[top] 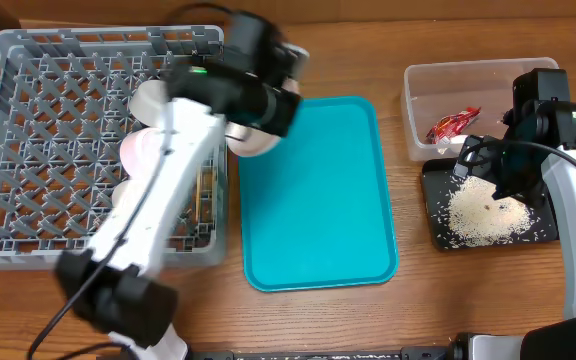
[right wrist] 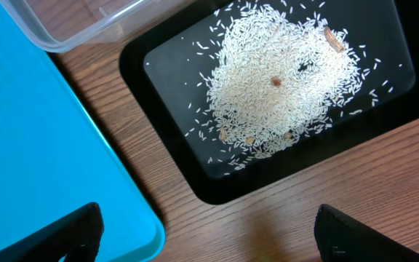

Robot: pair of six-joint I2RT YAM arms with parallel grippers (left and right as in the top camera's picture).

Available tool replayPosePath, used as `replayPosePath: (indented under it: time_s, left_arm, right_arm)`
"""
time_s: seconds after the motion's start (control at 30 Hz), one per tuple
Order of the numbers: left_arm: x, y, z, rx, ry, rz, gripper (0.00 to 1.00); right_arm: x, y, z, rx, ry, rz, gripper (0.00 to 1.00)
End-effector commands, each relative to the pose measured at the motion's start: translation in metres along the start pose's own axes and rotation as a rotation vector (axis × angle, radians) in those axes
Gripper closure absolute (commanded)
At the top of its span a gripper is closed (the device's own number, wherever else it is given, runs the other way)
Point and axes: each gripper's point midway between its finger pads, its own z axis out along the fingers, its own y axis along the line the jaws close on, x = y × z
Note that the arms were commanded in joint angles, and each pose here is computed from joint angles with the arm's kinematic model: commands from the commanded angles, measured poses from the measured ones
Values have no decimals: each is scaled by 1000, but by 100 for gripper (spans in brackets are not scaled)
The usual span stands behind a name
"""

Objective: Sort waste into correct bins and load items into the dishwasher
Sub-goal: 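Carry the plate to the rack and stand it upright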

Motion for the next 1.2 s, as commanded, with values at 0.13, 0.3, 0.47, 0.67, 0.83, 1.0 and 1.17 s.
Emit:
replayPosePath:
  time_s: [0.13, 0.3, 0.47, 0.67, 0.83, 1.0, 1.17]
  left_arm:
    - [-17, 31, -67, 411, -162, -125, 96]
    - [-15, 53, -69, 488, -179, -178, 96]
    - [-10, 67, -64, 519, -168, -210, 96]
    - [-4, 95, -55, 502, -157, -281, 96]
    - [6, 126, -45, 479, -142, -346, 96]
    - [21, 147, -24, 428, -78, -380, 96]
    - [51, 181, -6, 262, 38, -428, 65]
  right_arm:
    - [-4, -1, -5, -1, -25, 4, 0]
    - [-4, -1, -5, -1, -25, 4, 0]
    - [-4, -1, -5, -1, -25, 4, 0]
    - [-3, 2, -5, -19, -19, 7, 0]
    - [-3, 2, -5, -19, -19, 7, 0]
    - [-3, 2, -5, -19, -19, 7, 0]
    - [-3, 2, -5, -20, -19, 7, 0]
